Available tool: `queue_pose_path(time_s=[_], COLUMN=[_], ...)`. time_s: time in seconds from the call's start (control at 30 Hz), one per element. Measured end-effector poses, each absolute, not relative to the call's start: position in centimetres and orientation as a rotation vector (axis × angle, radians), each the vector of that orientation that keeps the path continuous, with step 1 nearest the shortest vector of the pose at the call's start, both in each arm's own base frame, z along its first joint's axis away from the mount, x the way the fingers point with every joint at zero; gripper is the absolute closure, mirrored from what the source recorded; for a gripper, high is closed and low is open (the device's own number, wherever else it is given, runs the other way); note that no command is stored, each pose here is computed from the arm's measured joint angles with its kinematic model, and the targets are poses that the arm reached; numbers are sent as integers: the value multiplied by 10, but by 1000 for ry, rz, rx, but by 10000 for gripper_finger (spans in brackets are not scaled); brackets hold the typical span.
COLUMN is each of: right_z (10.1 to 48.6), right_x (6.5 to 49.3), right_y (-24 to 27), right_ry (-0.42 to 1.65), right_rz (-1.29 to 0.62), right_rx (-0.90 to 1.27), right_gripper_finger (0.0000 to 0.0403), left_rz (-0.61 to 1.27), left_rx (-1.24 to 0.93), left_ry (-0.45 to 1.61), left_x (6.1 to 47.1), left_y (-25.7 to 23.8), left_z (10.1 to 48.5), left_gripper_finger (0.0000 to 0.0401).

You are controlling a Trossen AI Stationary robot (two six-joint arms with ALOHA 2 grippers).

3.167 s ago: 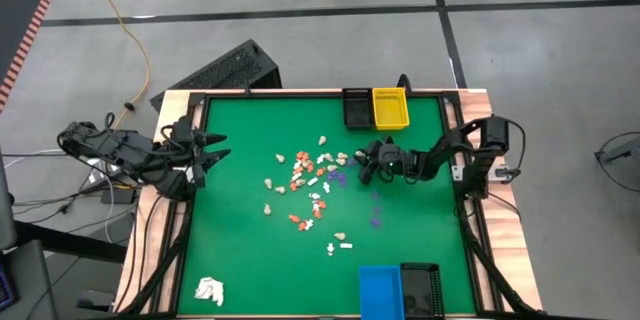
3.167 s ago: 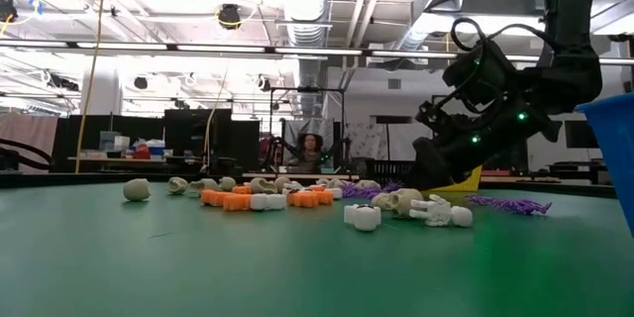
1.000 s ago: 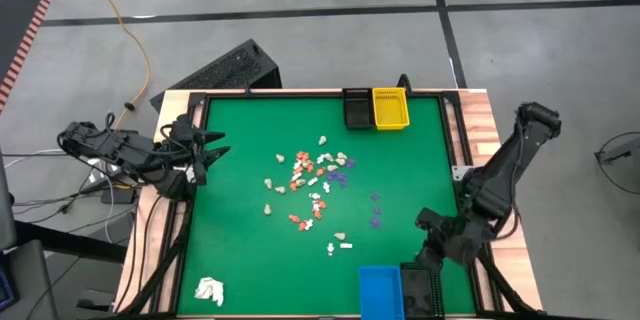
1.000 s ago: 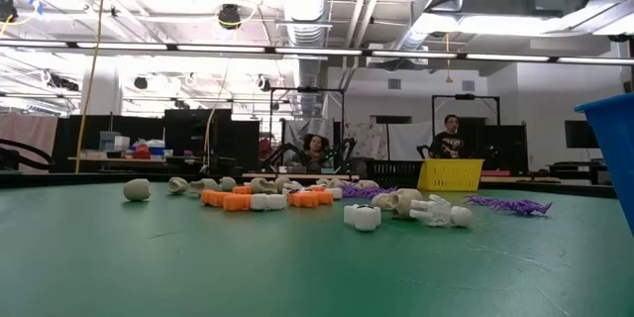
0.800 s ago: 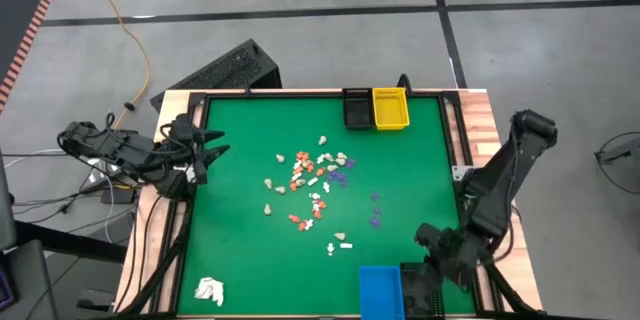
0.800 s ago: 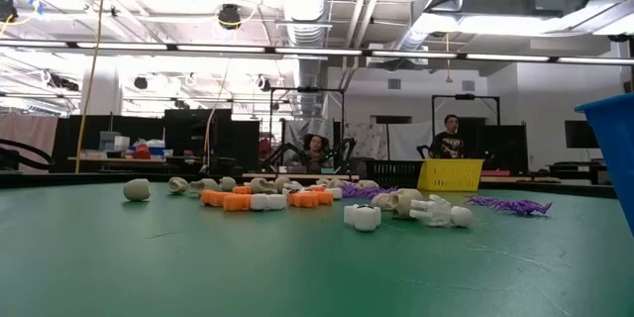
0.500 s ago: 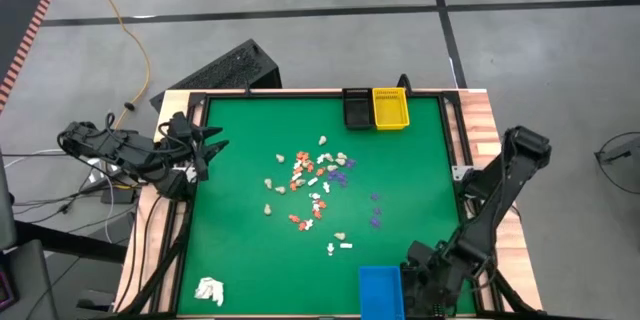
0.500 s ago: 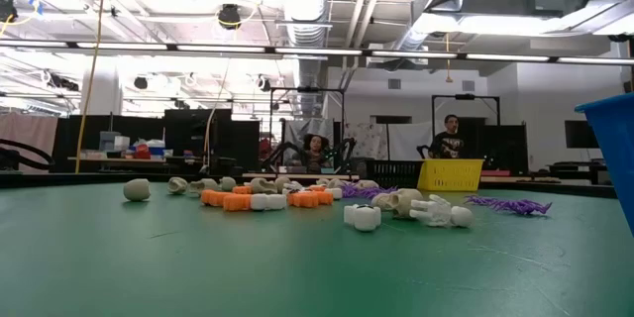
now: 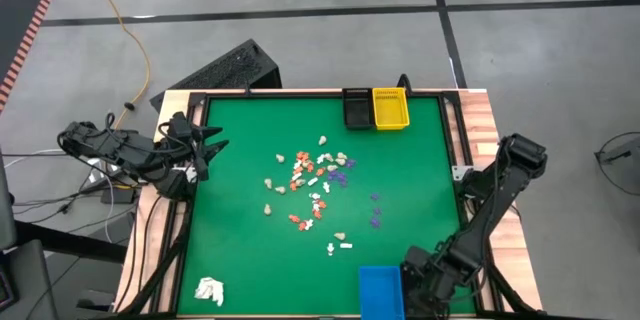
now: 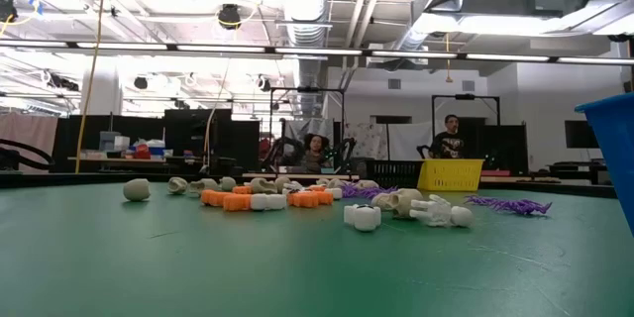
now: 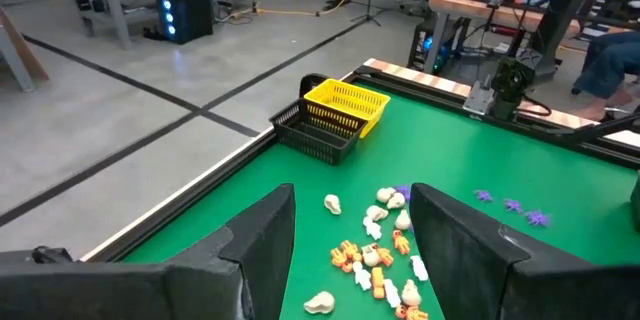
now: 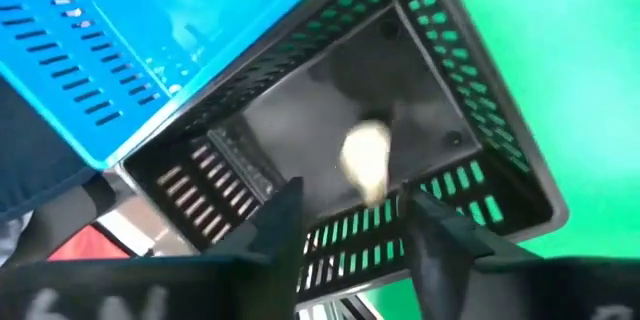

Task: Sort Halloween decoration
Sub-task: Put the white skull toy into the bottom black basket

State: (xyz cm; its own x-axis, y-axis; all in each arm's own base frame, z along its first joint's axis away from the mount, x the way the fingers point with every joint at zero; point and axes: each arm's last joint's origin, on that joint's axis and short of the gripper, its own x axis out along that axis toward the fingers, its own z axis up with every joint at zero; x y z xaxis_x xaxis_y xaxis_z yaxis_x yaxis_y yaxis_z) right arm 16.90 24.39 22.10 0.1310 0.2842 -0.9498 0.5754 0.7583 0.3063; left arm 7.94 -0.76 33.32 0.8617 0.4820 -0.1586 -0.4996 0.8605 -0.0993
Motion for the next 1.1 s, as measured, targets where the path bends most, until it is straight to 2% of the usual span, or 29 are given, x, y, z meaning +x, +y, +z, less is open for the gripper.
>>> queue_pose_path(time_s=[0.17, 0.37, 0.47, 0.6, 0.73, 0.9, 1.1], right_z=[221, 232, 242, 249, 246, 226, 199], right_x=[172, 190, 202, 224, 252, 274, 278], right_y=[241, 221, 203, 180, 159, 139, 127], right_ry=[1455, 1260, 1078, 835, 757, 669, 555], right_rz=[-240, -224, -246, -312, -326, -239, -92], right_rx=[736, 635, 499, 208, 14, -24, 12], right_gripper_finger=[194, 193, 199, 203, 204, 204, 204], left_rz=[517, 516, 494, 457, 442, 439, 439], left_rx=[-139, -139, -142, -145, -132, -124, -118], left_ry=[130, 130, 135, 146, 156, 159, 161], left_x=[79, 79, 80, 80, 80, 80, 80], left_y=[-8, -8, -8, -9, -9, -10, -9], left_z=[333, 333, 333, 333, 332, 332, 332], left_gripper_finger=[212, 212, 212, 212, 212, 212, 212])
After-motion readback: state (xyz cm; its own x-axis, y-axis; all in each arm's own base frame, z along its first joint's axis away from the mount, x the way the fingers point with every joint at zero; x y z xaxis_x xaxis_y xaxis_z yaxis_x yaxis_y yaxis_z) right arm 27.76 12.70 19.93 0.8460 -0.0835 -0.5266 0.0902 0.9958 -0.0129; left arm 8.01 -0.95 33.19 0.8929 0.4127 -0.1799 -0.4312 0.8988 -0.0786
